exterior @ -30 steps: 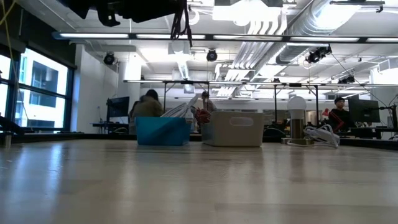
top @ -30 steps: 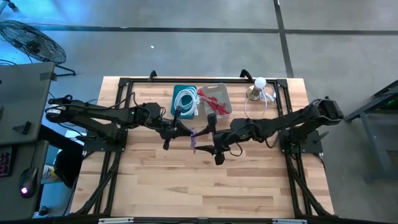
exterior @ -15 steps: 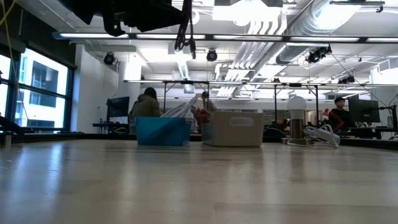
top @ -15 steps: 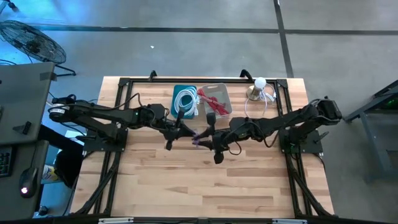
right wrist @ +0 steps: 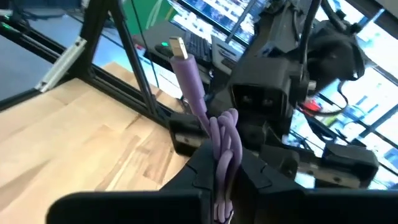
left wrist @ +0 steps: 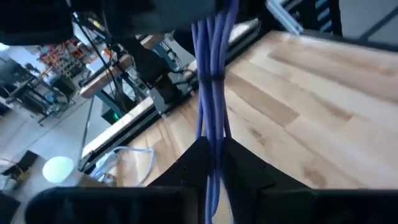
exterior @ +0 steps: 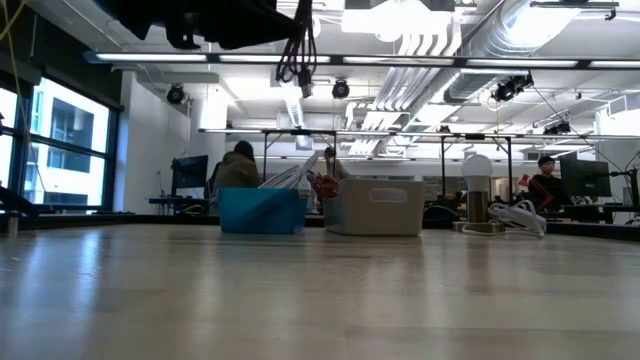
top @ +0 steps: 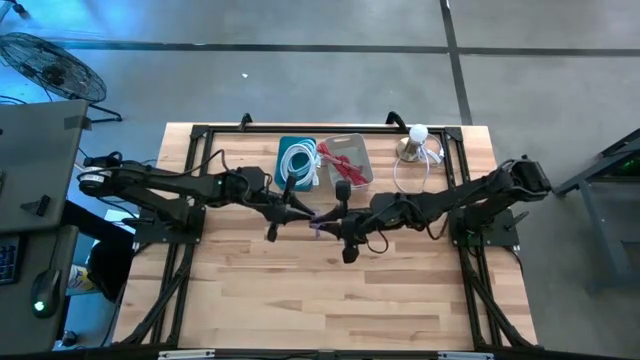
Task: Pick & Place USB Port
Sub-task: Put the purple charger cable into the gray bin
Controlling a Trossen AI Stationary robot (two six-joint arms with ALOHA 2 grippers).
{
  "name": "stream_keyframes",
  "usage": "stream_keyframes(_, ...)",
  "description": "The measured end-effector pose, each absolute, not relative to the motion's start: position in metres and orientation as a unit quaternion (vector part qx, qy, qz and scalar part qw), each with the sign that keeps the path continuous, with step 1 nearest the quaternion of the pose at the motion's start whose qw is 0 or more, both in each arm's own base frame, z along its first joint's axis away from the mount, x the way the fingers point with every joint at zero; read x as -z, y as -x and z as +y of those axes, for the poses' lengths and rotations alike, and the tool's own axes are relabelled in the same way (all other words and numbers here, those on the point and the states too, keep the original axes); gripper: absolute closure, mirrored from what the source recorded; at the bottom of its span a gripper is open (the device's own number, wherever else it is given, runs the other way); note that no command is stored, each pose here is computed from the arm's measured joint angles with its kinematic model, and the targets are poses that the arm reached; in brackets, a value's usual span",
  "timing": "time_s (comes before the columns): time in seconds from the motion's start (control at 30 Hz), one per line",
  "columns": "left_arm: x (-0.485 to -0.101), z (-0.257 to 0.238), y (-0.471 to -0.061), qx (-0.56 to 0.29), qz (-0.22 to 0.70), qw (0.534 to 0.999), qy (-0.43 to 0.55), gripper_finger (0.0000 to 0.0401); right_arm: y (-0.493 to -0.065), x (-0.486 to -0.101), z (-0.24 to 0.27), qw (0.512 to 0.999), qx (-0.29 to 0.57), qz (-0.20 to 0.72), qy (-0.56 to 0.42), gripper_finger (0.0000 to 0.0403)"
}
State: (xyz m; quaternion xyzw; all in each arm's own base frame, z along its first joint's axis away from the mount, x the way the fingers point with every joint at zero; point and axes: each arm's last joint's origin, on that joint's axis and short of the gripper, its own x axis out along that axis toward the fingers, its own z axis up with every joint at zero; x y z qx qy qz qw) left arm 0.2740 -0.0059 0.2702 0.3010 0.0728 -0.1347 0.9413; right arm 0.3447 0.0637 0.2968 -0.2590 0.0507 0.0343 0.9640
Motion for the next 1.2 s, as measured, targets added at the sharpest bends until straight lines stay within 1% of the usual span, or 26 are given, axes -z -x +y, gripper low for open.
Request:
stream_keyframes(0.23, -0.275, -0.007, -0.273, 0.132, 0.062, 0.956, -0.255, 0.0323, -0.344, -0.295, 0.064, 0.963, -0.026, 0.064, 0.262, 0.0389)
stream_keyframes(0.4, -0.274, -0.008, -0.272, 0.153, 0.064, 0.953, -0.254, 0.0280, -0.343, -0.293, 0.066, 0.961, -0.022, 0.073, 0.264, 0.0389)
stream_keyframes(0.53, -0.269, -0.007, -0.268, 0.146, 0.101, 0.952, -0.250, 0.0240, -0.340, -0.295, 0.068, 0.959, -0.001, 0.082, 0.270, 0.0389)
stream_keyframes(0.63, -0.269, -0.005, -0.262, 0.126, 0.134, 0.950, -0.251, 0.0223, -0.331, -0.303, 0.069, 0.957, 0.029, 0.094, 0.274, 0.0389)
stream_keyframes(0.77, -0.267, -0.004, -0.250, 0.113, 0.185, 0.943, -0.251, 0.0221, -0.313, -0.320, 0.068, 0.957, 0.055, 0.095, 0.268, 0.0389)
stream_keyframes(0.93, -0.265, -0.004, -0.237, 0.127, 0.226, 0.934, -0.244, 0.0220, -0.292, -0.336, 0.061, 0.957, 0.077, 0.110, 0.259, 0.0389)
stream_keyframes(1.2, -0.258, -0.019, -0.235, 0.172, 0.247, 0.922, -0.244, 0.0220, -0.270, -0.348, 0.029, 0.959, 0.109, 0.111, 0.235, 0.0389)
